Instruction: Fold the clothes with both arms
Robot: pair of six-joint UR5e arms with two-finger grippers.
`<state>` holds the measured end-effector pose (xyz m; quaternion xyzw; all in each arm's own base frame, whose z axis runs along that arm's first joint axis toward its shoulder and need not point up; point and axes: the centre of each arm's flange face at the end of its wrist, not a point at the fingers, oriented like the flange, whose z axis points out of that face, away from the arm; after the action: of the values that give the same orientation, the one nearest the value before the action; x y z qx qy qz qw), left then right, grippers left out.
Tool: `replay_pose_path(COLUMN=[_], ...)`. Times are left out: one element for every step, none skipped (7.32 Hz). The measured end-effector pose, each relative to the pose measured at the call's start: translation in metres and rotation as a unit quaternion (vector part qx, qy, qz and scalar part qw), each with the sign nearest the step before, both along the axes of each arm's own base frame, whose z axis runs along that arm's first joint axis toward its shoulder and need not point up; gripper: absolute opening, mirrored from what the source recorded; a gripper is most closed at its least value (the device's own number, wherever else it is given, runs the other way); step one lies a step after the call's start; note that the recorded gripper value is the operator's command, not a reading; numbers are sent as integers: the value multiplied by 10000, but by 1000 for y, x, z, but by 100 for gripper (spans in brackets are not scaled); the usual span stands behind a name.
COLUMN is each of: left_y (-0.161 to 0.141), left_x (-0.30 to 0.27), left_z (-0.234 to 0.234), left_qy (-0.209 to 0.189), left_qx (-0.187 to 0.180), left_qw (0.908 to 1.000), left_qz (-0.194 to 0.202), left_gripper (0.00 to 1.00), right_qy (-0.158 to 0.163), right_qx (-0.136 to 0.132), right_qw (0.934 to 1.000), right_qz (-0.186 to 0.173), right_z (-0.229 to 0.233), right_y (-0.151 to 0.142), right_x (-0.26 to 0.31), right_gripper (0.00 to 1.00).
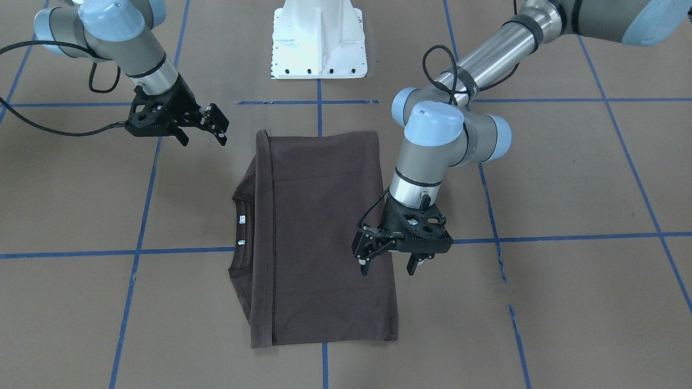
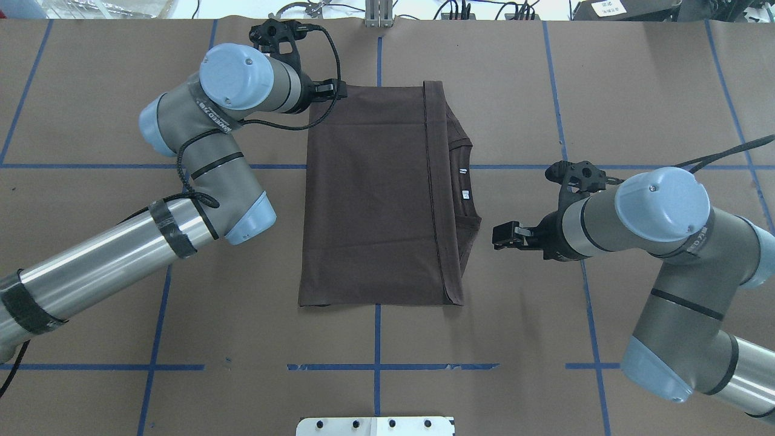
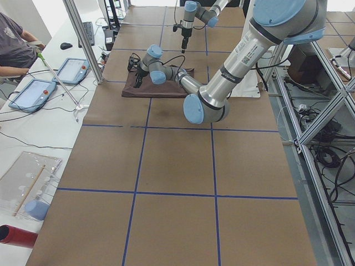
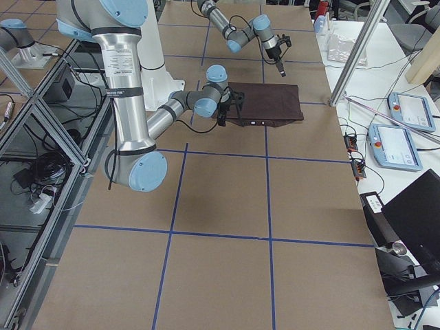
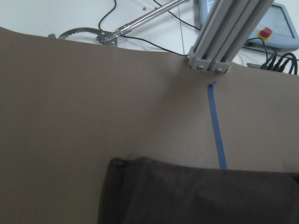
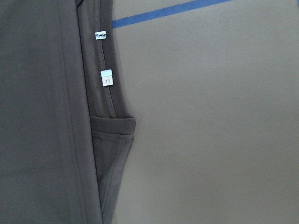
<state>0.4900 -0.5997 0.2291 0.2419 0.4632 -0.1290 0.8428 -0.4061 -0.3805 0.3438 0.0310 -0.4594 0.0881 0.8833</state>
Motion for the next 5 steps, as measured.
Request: replay_pose_path(left_y=[20,40,58,73,84], left_x=[-16,-33,-48,-61,-69], left_z=[-6,-7,-5,-4,-5], left_qy=[10,21,42,63,89], left_qx=[-11,-18,-21,-23,-34], left_qw=[10000,10000,9999,9998,9996], left_qz=[46,94,149,201,259], left_gripper=[100,100,100,100,100], right_qy=[230,545,845,1072,1244], right_qx=[54,92,144,167,150], right_qw=[9997,9983,9959,9933,9909], right_qz=[-88,-184,-288,-392,-499], right_z=[-13,-36,-59,-76,-85], right_y=[-9,-13,-11,-7,-2], right_x=[-17,-39,-61,-85,-108], right_gripper=[100,100,100,100,100])
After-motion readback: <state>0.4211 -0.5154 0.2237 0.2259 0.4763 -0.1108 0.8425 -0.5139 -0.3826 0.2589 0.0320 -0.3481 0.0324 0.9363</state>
